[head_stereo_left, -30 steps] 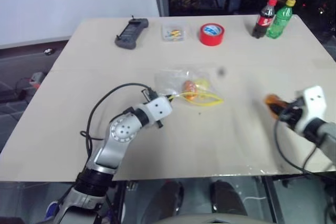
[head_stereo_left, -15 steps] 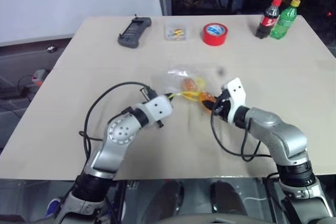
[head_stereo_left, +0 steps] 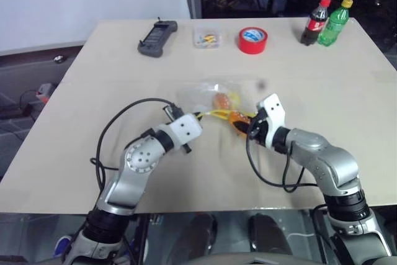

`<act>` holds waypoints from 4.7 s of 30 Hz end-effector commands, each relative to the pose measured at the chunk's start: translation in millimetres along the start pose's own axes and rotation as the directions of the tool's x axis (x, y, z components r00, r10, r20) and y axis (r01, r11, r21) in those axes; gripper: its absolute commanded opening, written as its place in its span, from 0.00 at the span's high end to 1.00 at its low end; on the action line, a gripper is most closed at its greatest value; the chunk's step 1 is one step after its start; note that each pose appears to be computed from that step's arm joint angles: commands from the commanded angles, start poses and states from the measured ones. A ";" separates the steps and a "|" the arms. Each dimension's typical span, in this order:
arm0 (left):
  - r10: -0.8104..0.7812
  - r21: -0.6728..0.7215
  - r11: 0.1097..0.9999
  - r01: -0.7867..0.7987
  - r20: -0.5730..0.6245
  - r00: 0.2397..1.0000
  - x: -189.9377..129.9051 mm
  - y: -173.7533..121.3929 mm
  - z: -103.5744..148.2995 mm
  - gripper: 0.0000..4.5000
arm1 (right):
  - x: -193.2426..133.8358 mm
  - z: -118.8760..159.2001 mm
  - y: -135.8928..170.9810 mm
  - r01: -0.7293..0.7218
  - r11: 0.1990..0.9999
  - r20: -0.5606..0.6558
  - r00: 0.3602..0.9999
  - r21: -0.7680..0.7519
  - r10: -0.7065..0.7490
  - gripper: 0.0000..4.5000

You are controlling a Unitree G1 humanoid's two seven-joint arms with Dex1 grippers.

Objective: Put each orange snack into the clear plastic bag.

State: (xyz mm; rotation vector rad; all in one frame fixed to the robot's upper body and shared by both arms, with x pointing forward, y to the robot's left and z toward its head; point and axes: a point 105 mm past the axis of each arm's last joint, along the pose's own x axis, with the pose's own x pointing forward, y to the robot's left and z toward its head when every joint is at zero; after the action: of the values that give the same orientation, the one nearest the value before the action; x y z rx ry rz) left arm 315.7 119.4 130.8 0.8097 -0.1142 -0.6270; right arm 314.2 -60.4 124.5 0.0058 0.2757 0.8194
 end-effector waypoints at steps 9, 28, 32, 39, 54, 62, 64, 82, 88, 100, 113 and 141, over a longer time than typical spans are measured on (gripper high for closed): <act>0.022 0.021 0.999 -0.023 0.052 0.998 -5.0 8.6 17.0 1.00 | 6.2 17.8 9.0 -0.021 0.999 0.061 0.998 -0.049 0.024 0.79; -0.015 -0.009 1.000 0.016 0.068 0.998 -9.8 -4.2 20.0 1.00 | 28.0 2.8 21.0 -0.035 0.997 0.057 0.998 0.070 0.031 0.79; -0.011 -0.013 1.000 0.012 0.065 0.998 -10.3 -4.0 19.5 1.00 | 32.7 4.8 22.3 -0.035 0.993 0.054 0.998 -0.115 0.042 0.79; -0.092 0.004 0.996 0.092 0.049 0.995 -15.2 -20.8 13.5 1.00 | 47.1 22.3 27.9 -0.083 0.996 0.142 0.987 0.020 0.079 0.79; -0.096 0.000 0.995 0.096 0.049 0.994 -20.3 -24.7 7.8 1.00 | 75.9 32.4 53.3 -0.155 0.968 0.267 0.942 -0.195 0.204 0.79; -0.059 -0.030 0.998 0.061 0.066 0.996 -24.5 -17.8 5.3 1.00 | 83.2 21.4 56.2 -0.189 0.932 0.203 0.945 -0.310 0.258 0.44; -0.036 -0.061 0.997 0.040 0.060 0.998 -24.4 -14.0 2.0 1.00 | 81.8 21.3 45.9 -0.121 0.937 0.213 0.957 -0.327 0.198 0.28; 0.001 -0.403 0.913 0.063 0.157 0.988 -26.2 17.9 4.1 1.00 | 5.9 31.5 -10.5 0.098 0.716 0.157 0.987 -0.692 0.017 0.01; -0.010 -0.378 0.924 0.061 0.136 0.991 -26.8 17.4 -0.7 1.00 | 8.5 21.9 -2.7 0.012 0.903 0.108 0.993 -0.429 0.038 0.01; -0.004 -0.367 0.929 0.044 0.109 0.994 -30.0 8.1 -5.5 1.00 | 20.4 -3.2 24.0 -0.095 0.992 0.030 0.995 0.089 0.092 0.01; 0.007 -0.359 0.933 0.027 0.093 0.996 -35.4 1.1 -6.7 1.00 | 41.4 2.2 16.7 -0.038 0.991 0.054 0.998 0.126 0.032 0.43; -0.040 -0.165 0.985 0.059 0.115 0.993 -38.5 -21.5 -7.1 1.00 | 51.6 33.3 27.6 -0.030 0.511 -0.015 0.999 -0.859 0.033 0.99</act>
State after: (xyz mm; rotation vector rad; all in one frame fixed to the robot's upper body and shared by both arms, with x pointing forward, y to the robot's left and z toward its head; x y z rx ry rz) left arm 277.2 141.2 106.5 0.6089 -0.0876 -0.7125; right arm 335.6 -9.5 127.7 -0.8804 -0.0520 0.9296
